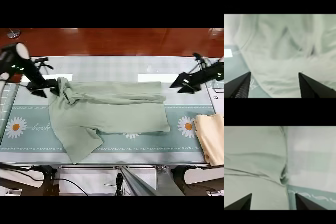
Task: Fold the shirts.
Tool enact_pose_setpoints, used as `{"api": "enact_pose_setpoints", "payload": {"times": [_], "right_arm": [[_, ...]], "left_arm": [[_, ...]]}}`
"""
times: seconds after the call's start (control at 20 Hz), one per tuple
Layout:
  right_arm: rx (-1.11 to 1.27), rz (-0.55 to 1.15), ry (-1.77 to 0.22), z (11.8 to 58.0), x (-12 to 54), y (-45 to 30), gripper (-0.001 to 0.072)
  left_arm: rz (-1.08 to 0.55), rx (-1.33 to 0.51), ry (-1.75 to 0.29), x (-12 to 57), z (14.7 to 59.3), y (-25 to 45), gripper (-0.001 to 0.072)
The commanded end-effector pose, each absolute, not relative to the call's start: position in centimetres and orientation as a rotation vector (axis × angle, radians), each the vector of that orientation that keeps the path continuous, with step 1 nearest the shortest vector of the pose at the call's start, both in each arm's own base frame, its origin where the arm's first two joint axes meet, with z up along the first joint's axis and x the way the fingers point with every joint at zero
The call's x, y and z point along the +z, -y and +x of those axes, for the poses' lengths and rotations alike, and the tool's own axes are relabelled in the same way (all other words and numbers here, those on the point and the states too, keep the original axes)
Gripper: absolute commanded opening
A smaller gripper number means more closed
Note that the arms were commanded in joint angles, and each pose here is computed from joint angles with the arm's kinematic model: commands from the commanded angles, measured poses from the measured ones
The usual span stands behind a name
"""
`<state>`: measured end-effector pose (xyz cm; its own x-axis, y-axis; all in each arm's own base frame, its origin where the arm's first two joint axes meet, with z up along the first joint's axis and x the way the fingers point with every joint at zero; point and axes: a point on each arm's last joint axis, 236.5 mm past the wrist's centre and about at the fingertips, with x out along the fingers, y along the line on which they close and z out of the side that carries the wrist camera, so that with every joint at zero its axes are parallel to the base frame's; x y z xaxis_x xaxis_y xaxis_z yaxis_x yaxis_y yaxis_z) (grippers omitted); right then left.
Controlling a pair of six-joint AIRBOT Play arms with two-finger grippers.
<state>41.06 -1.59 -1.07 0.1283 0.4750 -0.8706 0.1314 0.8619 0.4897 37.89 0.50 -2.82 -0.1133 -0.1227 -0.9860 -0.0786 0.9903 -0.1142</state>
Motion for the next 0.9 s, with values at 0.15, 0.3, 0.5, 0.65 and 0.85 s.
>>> {"api": "enact_pose_setpoints", "payload": {"times": [0.15,0.3,0.5,0.65,0.85], "right_arm": [[0.105,0.578,-1.306,33.2,-1.1,4.7,0.0623],[0.091,0.635,-1.256,31.0,-2.1,3.0,0.0623],[0.157,0.711,-1.286,29.3,-3.5,0.0,0.0623],[0.152,0.725,-1.307,28.5,-4.5,-0.4,0.0623],[0.154,0.728,-1.304,28.6,-4.4,-0.5,0.0623]], "left_arm": [[-0.543,0.13,-1.471,-4.7,28.3,-5.7,0.0702],[-0.823,0.057,-1.361,-5.8,25.0,-3.2,0.0701],[-0.97,0.017,-1.421,-8.3,21.8,0.3,0.0701],[-0.848,-0.062,-1.569,-9.5,19.2,2.7,0.0701],[-0.831,-0.118,-1.59,-10.4,19.4,5.4,0.0701]]}}
